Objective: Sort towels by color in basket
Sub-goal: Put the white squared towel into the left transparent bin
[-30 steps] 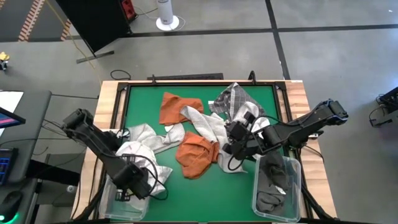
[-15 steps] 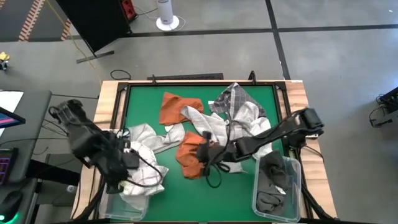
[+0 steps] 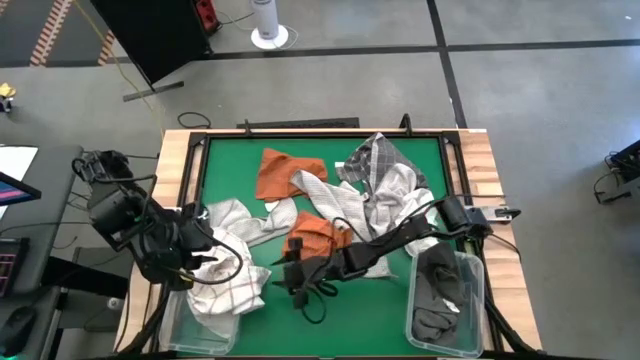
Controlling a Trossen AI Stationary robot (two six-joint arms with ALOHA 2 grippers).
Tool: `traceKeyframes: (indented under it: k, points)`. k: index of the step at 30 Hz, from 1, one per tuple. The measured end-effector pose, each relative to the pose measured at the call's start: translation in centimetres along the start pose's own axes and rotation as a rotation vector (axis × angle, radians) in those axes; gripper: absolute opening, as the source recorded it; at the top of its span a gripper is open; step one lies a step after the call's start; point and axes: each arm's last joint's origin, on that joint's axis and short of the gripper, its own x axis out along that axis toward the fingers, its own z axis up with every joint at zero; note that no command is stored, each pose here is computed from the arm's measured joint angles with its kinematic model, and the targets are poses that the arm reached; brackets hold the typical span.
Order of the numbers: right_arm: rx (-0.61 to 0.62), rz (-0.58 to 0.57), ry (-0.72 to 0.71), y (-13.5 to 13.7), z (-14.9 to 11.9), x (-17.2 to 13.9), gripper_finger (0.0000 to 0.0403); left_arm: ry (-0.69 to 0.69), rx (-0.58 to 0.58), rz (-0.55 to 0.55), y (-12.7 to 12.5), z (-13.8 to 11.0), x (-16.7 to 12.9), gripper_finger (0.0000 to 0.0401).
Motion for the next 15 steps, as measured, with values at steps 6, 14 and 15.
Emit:
traceKeyframes:
  k: [6, 14, 15]
  points:
    - [0.074, 0.089, 0.058, -0.9, -0.9, 2.7, 0.0313, 0.016, 0.016, 0.005, -0.3, 0.1, 0.4, 0.0138]
    - [0.102, 0.109, 0.068, -0.9, -2.6, 5.4, 0.0301, 0.019, 0.030, 0.003, -0.3, 0.0, 0.4, 0.0138]
    - [0.101, 0.110, 0.075, -0.8, -3.0, 5.7, 0.0298, 0.019, 0.030, 0.003, -0.3, 0.0, 0.4, 0.0138]
